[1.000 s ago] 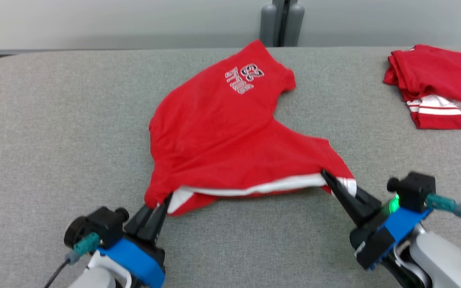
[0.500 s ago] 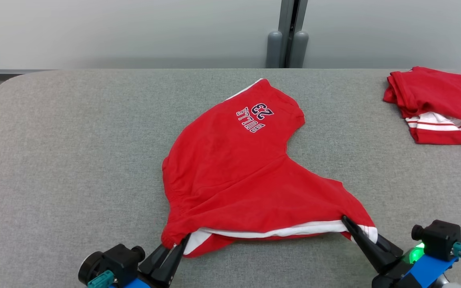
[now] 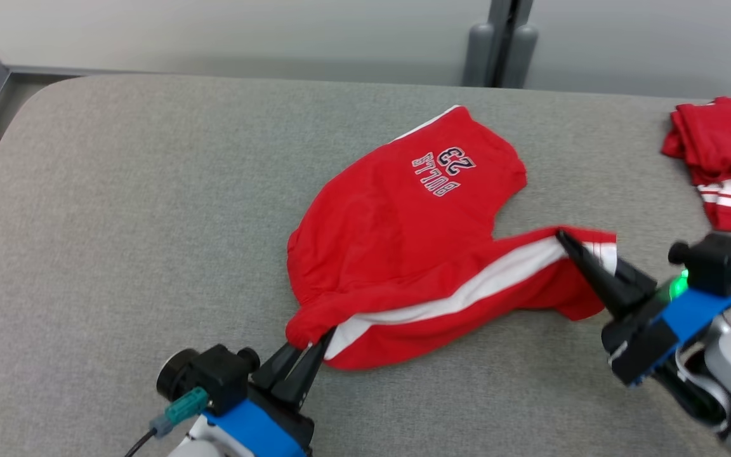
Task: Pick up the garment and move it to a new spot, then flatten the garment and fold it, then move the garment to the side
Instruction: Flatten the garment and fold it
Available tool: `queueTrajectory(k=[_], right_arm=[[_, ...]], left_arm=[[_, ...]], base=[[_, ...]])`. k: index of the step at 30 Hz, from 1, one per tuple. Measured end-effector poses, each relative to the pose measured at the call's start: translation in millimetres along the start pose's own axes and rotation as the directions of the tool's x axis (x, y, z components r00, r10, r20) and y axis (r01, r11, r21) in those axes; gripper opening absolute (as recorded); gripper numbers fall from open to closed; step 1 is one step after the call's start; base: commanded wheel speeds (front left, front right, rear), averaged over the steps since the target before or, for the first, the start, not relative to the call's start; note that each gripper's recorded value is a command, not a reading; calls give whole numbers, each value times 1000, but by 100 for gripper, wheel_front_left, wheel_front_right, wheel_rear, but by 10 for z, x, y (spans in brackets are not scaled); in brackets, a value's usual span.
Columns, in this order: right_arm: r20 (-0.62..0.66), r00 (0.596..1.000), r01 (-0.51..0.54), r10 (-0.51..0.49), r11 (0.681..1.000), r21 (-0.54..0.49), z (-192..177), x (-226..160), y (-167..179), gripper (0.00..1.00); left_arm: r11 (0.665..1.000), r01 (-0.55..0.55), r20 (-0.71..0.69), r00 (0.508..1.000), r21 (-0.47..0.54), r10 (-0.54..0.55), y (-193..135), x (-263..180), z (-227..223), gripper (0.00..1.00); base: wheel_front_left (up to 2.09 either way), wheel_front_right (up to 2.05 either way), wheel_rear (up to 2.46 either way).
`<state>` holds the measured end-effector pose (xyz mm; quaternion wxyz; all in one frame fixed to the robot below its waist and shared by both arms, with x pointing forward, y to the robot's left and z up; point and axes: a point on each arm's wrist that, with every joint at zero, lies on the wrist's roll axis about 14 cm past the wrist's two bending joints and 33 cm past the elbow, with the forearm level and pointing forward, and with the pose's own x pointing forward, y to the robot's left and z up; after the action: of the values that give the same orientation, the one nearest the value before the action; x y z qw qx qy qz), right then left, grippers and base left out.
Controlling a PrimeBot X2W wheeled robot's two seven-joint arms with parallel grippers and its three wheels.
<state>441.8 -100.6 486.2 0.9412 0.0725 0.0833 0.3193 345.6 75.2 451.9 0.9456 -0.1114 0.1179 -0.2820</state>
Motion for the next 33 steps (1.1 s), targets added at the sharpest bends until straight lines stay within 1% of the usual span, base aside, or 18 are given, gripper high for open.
queueTrajectory(k=[7,12,17,24,28,33], right_arm=[[-37,998,-53,50,996,-70,172,663,-139,0],[-82,994,-84,77,992,-89,163,1156,-193,0],[-115,990,-88,76,991,-97,107,1564,-274,0],[-173,983,-81,60,990,-115,-106,1931,-374,0],[-215,976,-62,30,987,-146,-269,2042,-495,0],[-219,976,-48,8,983,-175,-348,2163,-592,0]], left_arm=[[999,-43,36,998,-18,44,255,221,102,0],[993,-111,48,992,-39,113,560,351,130,0],[982,-175,48,983,-68,178,815,430,115,0],[971,-226,60,971,-83,231,1051,591,158,0],[970,-226,60,971,-92,232,1084,706,151,0],[966,-238,50,968,-101,244,1172,784,116,0]], base=[[0,0,0],[0,0,0],[0,0,0],[0,0,0],[0,0,0],[0,0,0]])
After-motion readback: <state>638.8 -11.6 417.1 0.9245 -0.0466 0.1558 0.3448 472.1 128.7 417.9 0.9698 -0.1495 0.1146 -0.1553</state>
